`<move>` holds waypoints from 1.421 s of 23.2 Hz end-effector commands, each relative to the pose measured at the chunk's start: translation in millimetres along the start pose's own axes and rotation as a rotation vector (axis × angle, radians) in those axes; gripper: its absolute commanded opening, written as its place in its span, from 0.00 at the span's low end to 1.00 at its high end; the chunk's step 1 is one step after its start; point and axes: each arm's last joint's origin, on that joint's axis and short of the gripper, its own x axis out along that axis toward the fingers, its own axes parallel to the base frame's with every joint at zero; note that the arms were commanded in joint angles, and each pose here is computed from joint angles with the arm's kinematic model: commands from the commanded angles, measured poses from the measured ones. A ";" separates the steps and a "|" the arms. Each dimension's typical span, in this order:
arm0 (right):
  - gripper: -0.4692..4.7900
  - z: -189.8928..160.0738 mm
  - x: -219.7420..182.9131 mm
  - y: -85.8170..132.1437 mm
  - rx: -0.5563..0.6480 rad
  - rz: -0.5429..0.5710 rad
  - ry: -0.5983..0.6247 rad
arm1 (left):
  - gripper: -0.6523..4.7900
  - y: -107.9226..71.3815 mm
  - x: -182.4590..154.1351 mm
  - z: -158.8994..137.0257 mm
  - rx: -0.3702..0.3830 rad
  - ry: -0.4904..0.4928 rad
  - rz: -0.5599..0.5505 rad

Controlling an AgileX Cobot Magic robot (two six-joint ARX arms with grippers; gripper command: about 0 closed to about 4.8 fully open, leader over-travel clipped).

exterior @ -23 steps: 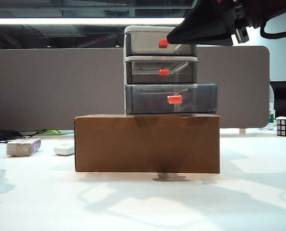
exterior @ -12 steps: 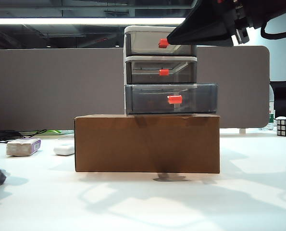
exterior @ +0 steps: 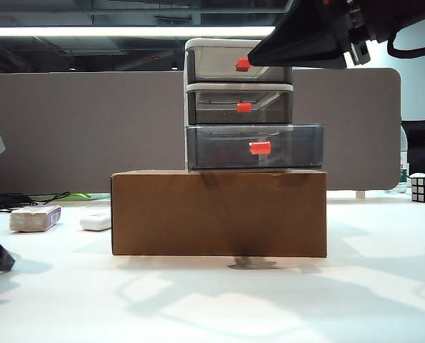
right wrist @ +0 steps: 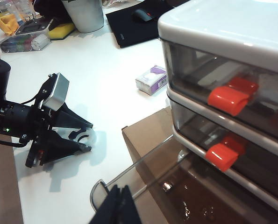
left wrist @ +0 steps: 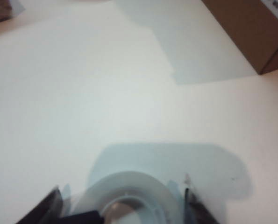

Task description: Open the third layer of the drawer on the table, pick up the transparent tape on the table and put it in, and finally close the drawer.

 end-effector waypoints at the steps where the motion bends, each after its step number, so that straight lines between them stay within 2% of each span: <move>1: 0.08 2.9 -0.5 0.5 -0.009 0.003 -0.015 | 0.48 -1.9 -0.1 -5.8 0.006 0.042 -0.039; 2: 0.08 2.9 -0.5 0.5 -0.009 0.003 -0.015 | 0.43 -2.5 -0.1 -5.8 0.012 0.038 -0.056; 8: 0.08 2.9 -0.5 0.5 -0.009 0.003 -0.015 | 0.40 -2.7 -0.3 -4.4 0.038 0.024 -0.069; 12: 0.08 2.9 -0.5 0.5 -0.008 0.003 -0.015 | 0.40 -1.6 -6.6 13.1 0.065 -0.075 -0.061; 16: 0.08 2.9 -0.5 0.5 -0.008 0.003 -0.015 | 0.40 -7.6 -21.1 45.4 0.125 -0.176 -0.065; 17: 0.08 3.0 -0.5 0.5 -0.008 0.002 -0.016 | 0.40 -13.0 -30.4 62.1 0.169 -0.200 -0.083; 19: 0.08 3.3 -0.9 0.8 -0.009 0.002 -0.017 | 0.40 -19.2 -39.8 77.7 0.207 -0.224 -0.103; 21: 0.08 4.4 -1.9 1.2 -0.013 -0.001 -0.023 | 0.40 -28.7 -49.8 95.9 0.241 -0.274 -0.145; 23: 0.08 6.5 -4.2 2.3 -0.019 -0.009 -0.034 | 0.40 -46.7 -59.7 119.2 0.307 -0.356 -0.216; 24: 0.08 8.3 -6.6 3.4 -0.024 -0.018 -0.044 | 0.40 -61.2 -63.1 132.5 0.372 -0.400 -0.231; 27: 0.08 12.1 -11.1 5.7 -0.036 -0.028 -0.065 | 0.40 -83.8 -58.9 146.2 0.412 -0.441 -0.263; 32: 0.08 17.9 -19.3 9.4 -0.053 -0.053 -0.099 | 0.40 -123.4 -33.6 164.2 0.469 -0.470 -0.368; 33: 0.08 19.5 -22.7 11.3 -0.056 -0.055 -0.104 | 0.40 -138.6 -19.9 170.4 0.483 -0.449 -0.370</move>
